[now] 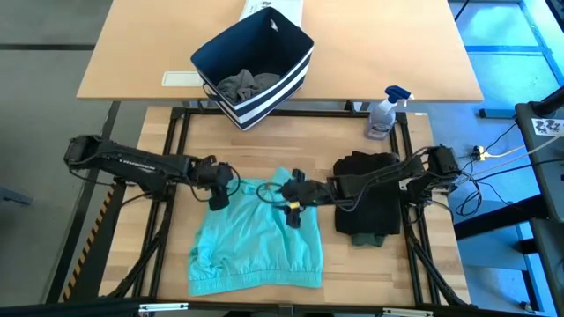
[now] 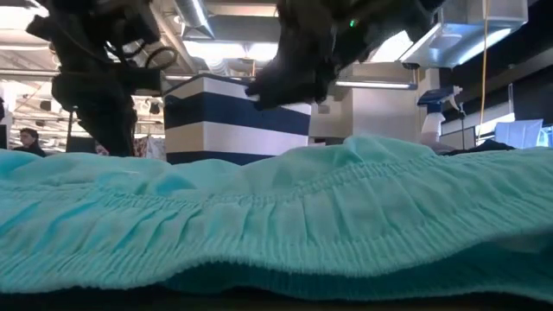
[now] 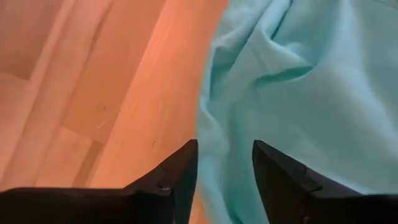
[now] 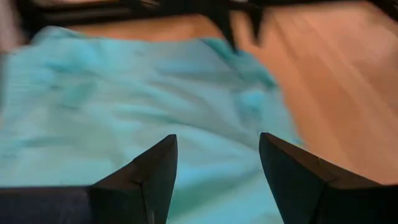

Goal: Fold Laundry from Bin

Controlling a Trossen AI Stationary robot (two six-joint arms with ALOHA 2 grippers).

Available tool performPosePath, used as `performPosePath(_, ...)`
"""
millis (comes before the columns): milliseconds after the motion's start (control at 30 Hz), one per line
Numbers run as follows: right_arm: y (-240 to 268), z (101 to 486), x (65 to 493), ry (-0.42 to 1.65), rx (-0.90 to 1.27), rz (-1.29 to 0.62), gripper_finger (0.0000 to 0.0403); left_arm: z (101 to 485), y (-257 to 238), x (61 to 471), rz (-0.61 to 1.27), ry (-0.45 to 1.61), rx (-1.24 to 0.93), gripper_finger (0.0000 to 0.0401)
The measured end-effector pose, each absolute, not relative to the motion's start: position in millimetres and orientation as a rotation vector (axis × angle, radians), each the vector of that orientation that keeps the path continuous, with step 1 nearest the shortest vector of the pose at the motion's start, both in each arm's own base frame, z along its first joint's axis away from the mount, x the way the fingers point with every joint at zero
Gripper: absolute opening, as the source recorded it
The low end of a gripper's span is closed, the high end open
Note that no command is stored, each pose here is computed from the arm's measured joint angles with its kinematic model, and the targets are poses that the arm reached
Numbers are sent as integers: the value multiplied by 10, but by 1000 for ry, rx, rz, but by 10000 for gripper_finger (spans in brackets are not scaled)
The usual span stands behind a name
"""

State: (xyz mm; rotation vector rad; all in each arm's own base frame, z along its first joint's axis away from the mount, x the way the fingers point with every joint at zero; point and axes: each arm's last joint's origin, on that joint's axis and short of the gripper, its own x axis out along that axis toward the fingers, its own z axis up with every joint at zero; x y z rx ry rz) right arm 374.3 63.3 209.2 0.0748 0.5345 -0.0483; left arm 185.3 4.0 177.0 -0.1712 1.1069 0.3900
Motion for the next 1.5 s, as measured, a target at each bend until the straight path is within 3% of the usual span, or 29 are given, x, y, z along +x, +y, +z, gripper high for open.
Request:
performPosePath(200,967,2024,3803,443,84,69,224,1635,179,1934,366,1177,-225,188)
performPosePath(467,1196,1550,3969,574,125,165,224,1397,310,2015,505,1266,-170,200)
performPosePath(600,1203,1305,3986,728,160,149,224,1340,363,2033,535,1283,-137,155)
performPosePath(800,1172,1156,3891,921,167,67,224,1406,386,2039,530,1246,-133,16)
performPosePath(1233,1265,1100,3774,1019,157,37,224,1830,368,1822,557,1068,-132,2)
performPosePath(1500,1241,1070,3719,1081,156,-5,224,2090,261,1683,470,911,-158,2)
